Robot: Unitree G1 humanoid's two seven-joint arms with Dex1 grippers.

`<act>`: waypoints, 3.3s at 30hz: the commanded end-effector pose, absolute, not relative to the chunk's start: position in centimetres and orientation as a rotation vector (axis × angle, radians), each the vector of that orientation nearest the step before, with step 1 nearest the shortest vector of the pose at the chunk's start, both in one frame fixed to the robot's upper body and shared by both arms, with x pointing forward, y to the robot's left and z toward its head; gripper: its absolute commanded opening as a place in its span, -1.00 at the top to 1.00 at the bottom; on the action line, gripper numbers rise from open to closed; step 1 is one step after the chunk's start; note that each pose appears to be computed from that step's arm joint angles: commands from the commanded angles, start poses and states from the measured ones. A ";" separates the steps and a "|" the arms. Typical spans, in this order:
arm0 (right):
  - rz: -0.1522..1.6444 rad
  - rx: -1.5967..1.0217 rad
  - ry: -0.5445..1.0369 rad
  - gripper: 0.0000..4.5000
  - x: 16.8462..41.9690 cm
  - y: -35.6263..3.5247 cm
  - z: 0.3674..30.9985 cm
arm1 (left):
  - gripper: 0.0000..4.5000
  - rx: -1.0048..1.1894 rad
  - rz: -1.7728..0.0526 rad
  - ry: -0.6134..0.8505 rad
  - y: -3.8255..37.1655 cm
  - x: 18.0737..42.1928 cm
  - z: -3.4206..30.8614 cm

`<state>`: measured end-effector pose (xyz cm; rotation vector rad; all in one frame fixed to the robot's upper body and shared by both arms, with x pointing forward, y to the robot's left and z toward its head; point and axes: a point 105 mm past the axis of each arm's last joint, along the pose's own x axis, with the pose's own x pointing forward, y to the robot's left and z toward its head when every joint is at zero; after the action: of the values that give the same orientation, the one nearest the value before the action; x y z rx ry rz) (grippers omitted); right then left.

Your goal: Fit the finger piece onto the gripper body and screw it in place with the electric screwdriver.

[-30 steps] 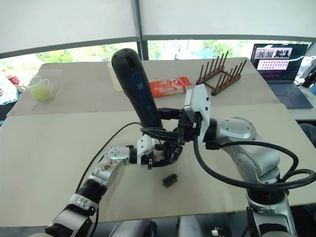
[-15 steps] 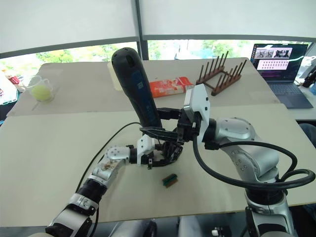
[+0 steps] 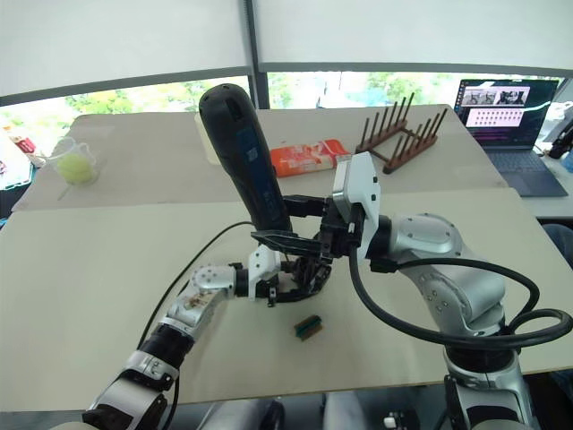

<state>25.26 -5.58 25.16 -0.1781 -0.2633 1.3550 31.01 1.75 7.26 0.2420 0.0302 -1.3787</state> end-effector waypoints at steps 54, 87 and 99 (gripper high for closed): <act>1.297 -0.115 -0.189 0.16 26.8 -7.0 21.0 | -0.01 0.248 -1.362 0.002 1.4 32.3 8.2; 1.310 -0.166 -0.128 0.16 27.3 -7.8 18.3 | -0.01 0.262 -1.344 0.007 2.1 32.6 7.9; 1.376 -0.120 -0.394 0.16 24.8 -6.3 27.8 | -0.01 0.258 -1.347 0.021 2.0 32.6 7.6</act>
<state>26.39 -6.41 24.14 -0.1201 -0.2399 1.3469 31.86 1.53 7.00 0.2447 0.0374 -1.3850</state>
